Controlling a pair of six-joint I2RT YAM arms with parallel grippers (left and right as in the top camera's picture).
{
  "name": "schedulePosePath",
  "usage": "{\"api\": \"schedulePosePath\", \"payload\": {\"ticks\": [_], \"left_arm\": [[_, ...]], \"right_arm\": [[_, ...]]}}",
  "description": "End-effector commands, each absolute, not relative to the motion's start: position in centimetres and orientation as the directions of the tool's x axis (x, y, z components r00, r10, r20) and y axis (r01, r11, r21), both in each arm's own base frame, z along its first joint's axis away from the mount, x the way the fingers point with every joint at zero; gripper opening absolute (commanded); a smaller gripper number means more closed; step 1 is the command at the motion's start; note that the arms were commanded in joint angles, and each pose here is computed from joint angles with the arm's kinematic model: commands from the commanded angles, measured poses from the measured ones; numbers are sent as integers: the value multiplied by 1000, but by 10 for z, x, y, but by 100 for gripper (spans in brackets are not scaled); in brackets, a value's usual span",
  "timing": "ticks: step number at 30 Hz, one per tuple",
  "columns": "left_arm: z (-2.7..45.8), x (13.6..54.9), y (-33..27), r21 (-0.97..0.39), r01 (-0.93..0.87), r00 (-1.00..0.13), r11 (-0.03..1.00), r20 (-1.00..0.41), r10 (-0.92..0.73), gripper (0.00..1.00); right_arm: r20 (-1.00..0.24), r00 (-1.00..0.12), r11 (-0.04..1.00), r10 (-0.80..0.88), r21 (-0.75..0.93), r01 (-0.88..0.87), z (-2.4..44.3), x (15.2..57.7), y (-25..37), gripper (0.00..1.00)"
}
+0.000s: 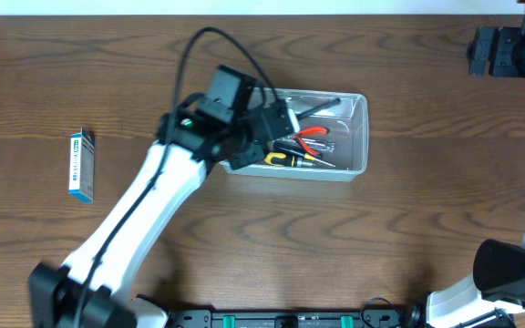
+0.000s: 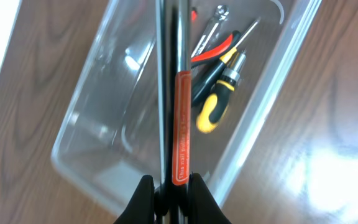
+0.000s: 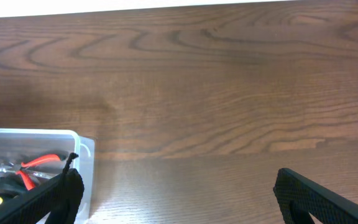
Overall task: Pack container
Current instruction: 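Carry the hammer over the container and release it inside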
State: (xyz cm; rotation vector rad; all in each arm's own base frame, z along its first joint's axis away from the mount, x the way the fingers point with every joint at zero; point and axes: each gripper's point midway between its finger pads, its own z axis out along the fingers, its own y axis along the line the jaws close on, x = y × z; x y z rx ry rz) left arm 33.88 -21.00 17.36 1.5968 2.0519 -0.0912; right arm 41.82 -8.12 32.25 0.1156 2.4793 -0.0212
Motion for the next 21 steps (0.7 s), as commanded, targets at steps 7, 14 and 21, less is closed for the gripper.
{"api": "schedulePosePath", "payload": {"ticks": [7, 14, 21], "left_arm": [[81, 361, -219, 168, 963, -145, 212, -341, 929, 6], [47, 358, -218, 94, 966, -202, 239, -298, 933, 17], [50, 359, -218, 94, 962, -217, 256, -303, 928, 58]], "right_arm": [[-603, -791, 994, 97, 27, 102, 318, 419, -82, 99], [-603, -791, 994, 97, 27, 101, 318, 419, -82, 99], [-603, -791, 994, 97, 27, 102, 318, 419, -82, 99]]}}
